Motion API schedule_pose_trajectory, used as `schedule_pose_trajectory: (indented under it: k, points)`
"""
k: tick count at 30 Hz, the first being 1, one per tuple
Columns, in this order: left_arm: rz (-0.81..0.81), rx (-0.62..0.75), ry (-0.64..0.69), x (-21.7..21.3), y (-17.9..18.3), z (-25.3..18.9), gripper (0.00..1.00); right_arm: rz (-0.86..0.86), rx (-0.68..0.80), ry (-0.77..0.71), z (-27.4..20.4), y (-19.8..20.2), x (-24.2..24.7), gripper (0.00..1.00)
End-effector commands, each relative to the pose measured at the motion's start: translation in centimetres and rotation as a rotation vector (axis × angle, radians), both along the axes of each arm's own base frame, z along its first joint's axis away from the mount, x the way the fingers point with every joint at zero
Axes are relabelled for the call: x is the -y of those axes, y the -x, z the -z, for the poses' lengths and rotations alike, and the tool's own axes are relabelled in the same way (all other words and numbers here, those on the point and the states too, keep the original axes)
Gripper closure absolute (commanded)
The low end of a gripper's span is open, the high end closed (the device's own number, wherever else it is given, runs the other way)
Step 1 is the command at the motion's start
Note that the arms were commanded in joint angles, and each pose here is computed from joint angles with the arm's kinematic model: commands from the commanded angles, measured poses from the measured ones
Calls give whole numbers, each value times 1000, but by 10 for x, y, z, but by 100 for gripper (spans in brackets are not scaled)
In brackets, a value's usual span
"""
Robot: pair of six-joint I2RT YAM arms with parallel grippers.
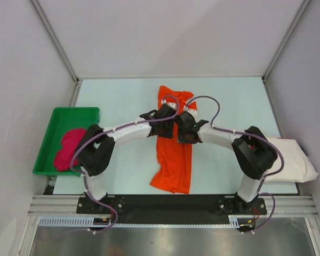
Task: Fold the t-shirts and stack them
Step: Rotate the tshirt 90 degrees
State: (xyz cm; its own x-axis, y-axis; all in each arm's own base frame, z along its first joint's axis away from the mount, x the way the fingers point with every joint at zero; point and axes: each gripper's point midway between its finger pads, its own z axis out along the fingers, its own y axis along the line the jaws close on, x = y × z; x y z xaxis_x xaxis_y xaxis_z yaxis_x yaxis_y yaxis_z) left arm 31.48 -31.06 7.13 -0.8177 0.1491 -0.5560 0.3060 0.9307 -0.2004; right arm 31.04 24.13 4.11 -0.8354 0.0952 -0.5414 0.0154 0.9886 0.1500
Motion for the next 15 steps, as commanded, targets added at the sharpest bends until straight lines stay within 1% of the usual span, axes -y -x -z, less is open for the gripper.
schedule_pose_trajectory:
  k: [1,7,9,15]
  points:
    - [-2,-19,33,4,-25,7,75,26,48,-8,-3,-40,-11,55]
    - [-40,-79,25,-7,-37,28,76,81,1,3,12,-53,-1,57]
    - [-31,-110,31,-6,-39,35,77,94,-13,11,18,-55,3,57]
    - [-52,-158,25,-10,-61,47,78,124,-36,42,25,-71,16,57]
